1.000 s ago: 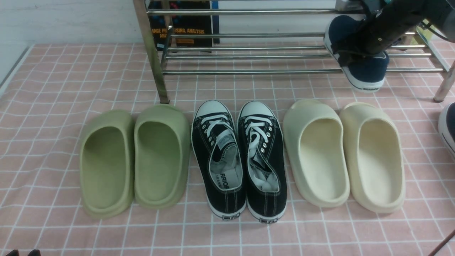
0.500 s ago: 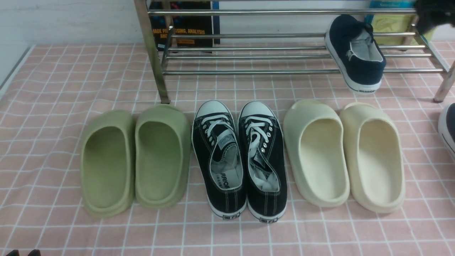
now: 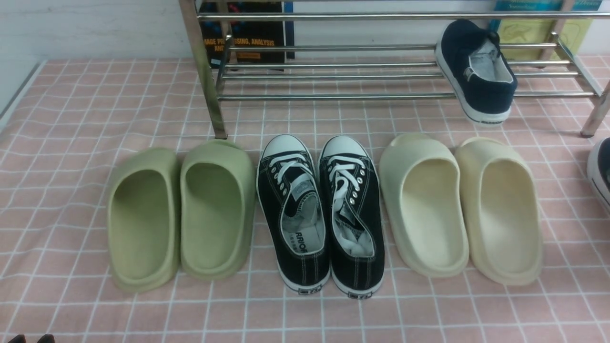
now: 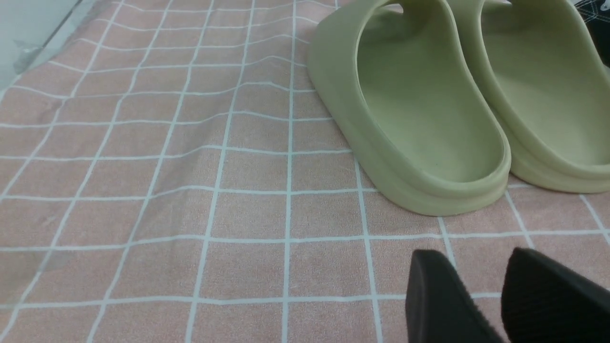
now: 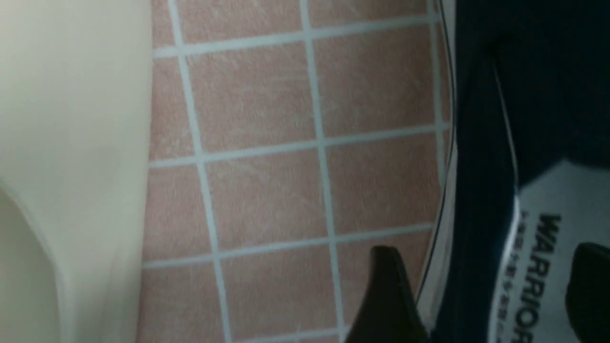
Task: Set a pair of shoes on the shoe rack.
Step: Use the right arm to grab the shoe closest to it
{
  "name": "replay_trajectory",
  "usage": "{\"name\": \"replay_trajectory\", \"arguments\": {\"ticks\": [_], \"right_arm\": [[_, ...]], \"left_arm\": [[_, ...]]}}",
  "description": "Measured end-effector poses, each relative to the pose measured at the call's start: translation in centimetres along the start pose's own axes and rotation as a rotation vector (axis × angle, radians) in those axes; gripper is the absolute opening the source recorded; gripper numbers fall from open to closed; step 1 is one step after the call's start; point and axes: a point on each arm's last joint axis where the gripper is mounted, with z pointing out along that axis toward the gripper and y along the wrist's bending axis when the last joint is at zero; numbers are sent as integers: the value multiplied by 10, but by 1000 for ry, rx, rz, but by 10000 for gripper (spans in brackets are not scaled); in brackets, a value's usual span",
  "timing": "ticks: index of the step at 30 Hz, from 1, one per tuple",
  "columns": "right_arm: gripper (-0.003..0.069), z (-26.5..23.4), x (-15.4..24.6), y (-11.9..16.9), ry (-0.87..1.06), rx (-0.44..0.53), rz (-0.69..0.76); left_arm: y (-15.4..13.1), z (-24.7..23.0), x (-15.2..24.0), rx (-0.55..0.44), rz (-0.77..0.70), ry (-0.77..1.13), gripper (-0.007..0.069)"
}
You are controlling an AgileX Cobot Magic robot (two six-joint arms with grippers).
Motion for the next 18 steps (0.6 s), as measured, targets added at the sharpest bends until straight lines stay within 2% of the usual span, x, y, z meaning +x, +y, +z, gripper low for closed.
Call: {"name": "replay_trajectory", "arguments": {"ticks": [3,7,8,9,11,13,18], "right_arm": [[410,14,-2,1,4,1,-6],[166,33,-1,0,37,0,-6],[152,33,-1,0,36,0,-7],[43,32,-1,-1,36,7,-13],[8,26,-1,-1,40,7,-13],[8,19,-2,1,43,1,-12],[8,-42,-3,31,30,-88,-55]], "left_arm": [[0,0,0,0,0,0,240],[0,0,0,0,0,0,240],[0,0,0,0,0,0,240],[0,0,0,0,0,0,240],[0,0,0,0,0,0,240],[0,0,0,0,0,0,240],[0,0,0,0,0,0,240]]}}
